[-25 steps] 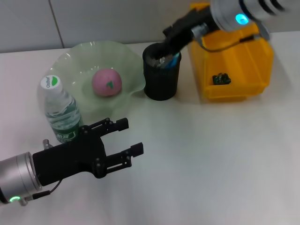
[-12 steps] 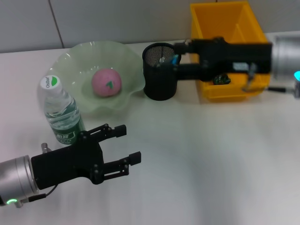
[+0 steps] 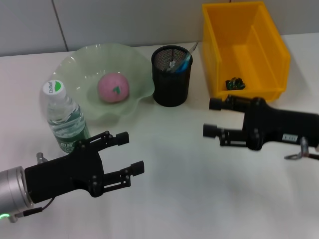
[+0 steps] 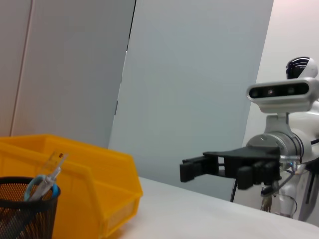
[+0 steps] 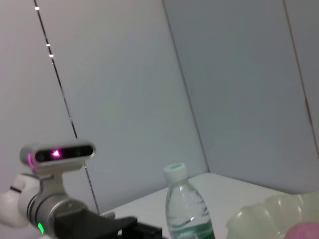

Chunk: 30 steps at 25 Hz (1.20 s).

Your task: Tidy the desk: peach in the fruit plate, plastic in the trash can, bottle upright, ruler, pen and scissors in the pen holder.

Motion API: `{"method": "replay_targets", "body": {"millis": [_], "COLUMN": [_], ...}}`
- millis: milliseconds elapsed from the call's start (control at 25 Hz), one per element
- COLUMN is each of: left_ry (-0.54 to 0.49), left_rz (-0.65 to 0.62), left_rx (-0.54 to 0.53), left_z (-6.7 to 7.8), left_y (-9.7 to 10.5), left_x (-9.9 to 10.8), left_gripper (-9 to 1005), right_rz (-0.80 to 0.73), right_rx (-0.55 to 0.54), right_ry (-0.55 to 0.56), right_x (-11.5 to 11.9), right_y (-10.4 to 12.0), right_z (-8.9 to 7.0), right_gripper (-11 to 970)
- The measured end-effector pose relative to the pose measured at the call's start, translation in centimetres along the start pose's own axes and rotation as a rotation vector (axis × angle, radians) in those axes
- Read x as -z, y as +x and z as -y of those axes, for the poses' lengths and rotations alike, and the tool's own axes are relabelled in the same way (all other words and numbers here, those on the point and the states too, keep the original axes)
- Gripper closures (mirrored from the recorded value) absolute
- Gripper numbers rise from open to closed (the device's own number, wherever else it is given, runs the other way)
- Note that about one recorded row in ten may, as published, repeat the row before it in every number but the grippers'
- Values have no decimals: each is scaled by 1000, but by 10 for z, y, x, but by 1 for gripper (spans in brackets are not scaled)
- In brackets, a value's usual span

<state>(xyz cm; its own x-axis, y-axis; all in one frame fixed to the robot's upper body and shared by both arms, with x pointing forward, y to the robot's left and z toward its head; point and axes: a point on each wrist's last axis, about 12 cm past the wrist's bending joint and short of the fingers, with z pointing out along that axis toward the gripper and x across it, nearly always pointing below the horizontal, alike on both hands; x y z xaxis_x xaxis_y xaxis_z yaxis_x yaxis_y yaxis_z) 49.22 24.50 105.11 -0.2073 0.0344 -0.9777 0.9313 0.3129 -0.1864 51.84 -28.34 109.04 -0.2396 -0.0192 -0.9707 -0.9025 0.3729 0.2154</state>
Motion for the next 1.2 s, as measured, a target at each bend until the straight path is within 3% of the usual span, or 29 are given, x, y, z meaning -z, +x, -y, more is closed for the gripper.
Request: {"method": "replay_targets", "body": {"millis": [480, 1200], "left_ry": [46, 66], "left_rz": [-79, -110], "left_rx": [-5, 11], "left_z": [2, -2], "left_y": [6, 2], "left_x": [-1, 0], "left_gripper": [212, 212], "right_rz": [-82, -91], "right_rx": [19, 22], "right_ry": [-64, -72], "right_x": [4, 3], "right_y": [31, 36], "right_z": [-16, -20], "right_gripper": [189, 189]}}
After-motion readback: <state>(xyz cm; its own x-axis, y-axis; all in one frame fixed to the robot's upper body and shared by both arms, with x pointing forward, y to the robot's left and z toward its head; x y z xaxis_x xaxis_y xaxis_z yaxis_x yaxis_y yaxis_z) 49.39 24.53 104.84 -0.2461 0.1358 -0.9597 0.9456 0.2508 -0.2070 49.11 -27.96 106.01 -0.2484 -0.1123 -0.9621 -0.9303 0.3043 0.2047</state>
